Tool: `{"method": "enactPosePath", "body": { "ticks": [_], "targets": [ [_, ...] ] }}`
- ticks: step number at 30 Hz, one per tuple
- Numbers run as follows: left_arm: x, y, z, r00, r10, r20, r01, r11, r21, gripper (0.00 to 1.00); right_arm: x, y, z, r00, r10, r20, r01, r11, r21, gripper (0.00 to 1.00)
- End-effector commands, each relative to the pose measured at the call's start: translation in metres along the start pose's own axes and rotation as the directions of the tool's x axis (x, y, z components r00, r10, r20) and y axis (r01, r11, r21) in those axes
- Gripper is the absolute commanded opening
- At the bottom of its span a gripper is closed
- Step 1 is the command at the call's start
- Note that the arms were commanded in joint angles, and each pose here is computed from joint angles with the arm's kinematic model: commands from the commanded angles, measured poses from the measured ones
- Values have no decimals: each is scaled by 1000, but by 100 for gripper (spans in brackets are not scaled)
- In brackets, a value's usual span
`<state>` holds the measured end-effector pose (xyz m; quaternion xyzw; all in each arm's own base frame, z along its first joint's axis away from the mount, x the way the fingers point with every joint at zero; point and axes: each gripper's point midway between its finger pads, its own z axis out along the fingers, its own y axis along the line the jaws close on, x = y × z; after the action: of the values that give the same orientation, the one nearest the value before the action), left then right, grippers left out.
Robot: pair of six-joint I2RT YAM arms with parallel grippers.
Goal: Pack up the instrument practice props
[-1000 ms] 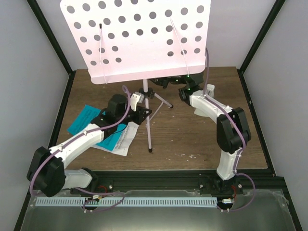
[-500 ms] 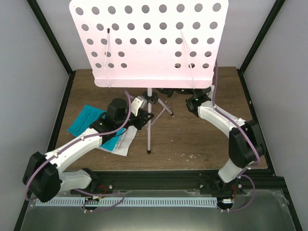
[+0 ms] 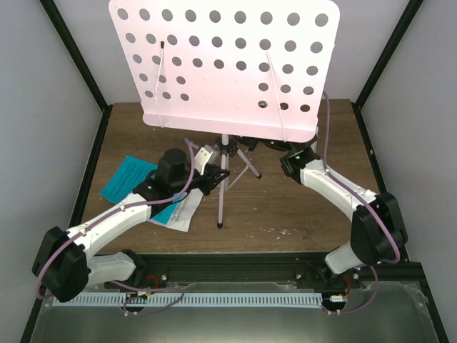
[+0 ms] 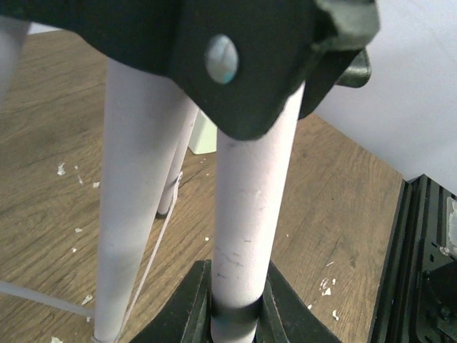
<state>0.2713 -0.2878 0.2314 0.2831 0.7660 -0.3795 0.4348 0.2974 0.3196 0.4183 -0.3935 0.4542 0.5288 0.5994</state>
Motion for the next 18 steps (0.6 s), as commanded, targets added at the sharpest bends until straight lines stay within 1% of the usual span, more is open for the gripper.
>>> {"method": "enactPosePath", "body": {
  "ticks": [1,4,18],
  "targets": [
    [-110,-13,-44,909,70,411,-71,997,-13,0,25,28,-1,996,27,-86,-32,998,-58,1],
    [-114,-18,-49,898,81,433,-89,996,-3,0,27,26,-3,996,14,-92,-17,999,-38,1],
    [-139,-26,-58,860,121,496,-132,991,-11,0,25,39,-9,996,2,-88,-5,999,-35,1]
  ]
}}
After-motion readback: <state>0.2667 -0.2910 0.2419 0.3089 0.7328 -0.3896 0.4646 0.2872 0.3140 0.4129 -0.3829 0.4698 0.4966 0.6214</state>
